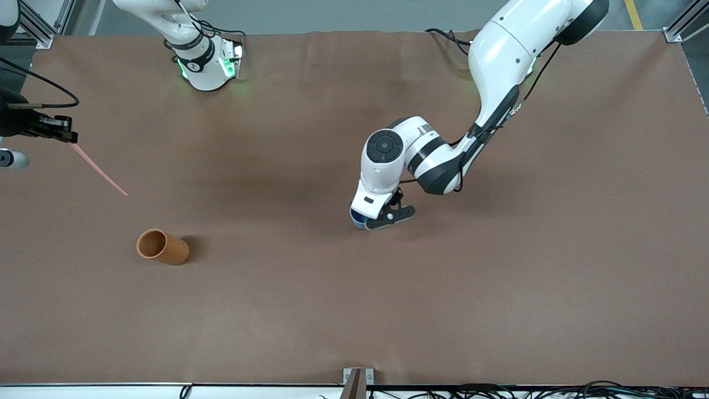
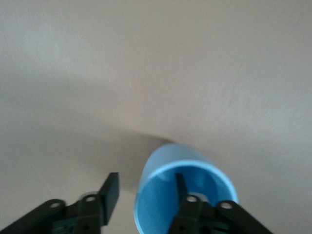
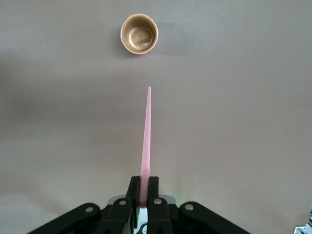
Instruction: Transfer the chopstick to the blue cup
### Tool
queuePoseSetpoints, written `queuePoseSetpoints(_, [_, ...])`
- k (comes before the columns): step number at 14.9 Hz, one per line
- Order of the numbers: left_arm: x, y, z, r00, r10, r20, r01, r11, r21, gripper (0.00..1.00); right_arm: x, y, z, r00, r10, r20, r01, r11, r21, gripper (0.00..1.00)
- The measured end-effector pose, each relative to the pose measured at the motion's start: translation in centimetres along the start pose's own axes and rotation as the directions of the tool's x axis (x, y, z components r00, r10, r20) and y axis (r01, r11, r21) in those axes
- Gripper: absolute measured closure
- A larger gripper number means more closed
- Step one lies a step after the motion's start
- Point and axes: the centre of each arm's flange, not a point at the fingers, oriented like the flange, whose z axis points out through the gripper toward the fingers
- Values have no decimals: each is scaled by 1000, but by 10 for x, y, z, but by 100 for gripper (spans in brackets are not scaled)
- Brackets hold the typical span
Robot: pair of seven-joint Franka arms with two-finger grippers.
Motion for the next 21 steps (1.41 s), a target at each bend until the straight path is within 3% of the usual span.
queuePoseSetpoints(4, [68, -40, -100, 996, 62, -67, -64, 997, -32, 1, 2, -2, -3, 1000, -3, -27, 3, 1000, 0, 91])
queuePoseSetpoints(9, [125, -121, -201, 982, 185, -43, -187, 982, -33, 0, -2, -3, 1, 998, -7, -61, 7, 1000, 1, 91])
queuePoseSetpoints(12, [160, -191, -244, 956, 294, -12, -294, 956, -12, 0, -5, -35, -2, 995, -22, -96, 22, 1000, 1, 91])
queuePoseSetpoints(15, [178, -258, -282, 911, 411, 31, -411, 911, 11, 0, -12, -128, -8, 988, 25, -154, -25, 1000, 2, 91])
queuePoseSetpoints(18, [174, -303, -329, 879, 475, 41, -476, 879, 18, 0, -25, -246, 7, 984, 94, -152, -92, 996, 21, 91])
queuePoseSetpoints(21, [146, -317, -373, 871, 487, 57, -489, 872, 18, 0, -30, -350, 24, 977, 140, -161, -129, 989, 72, 91])
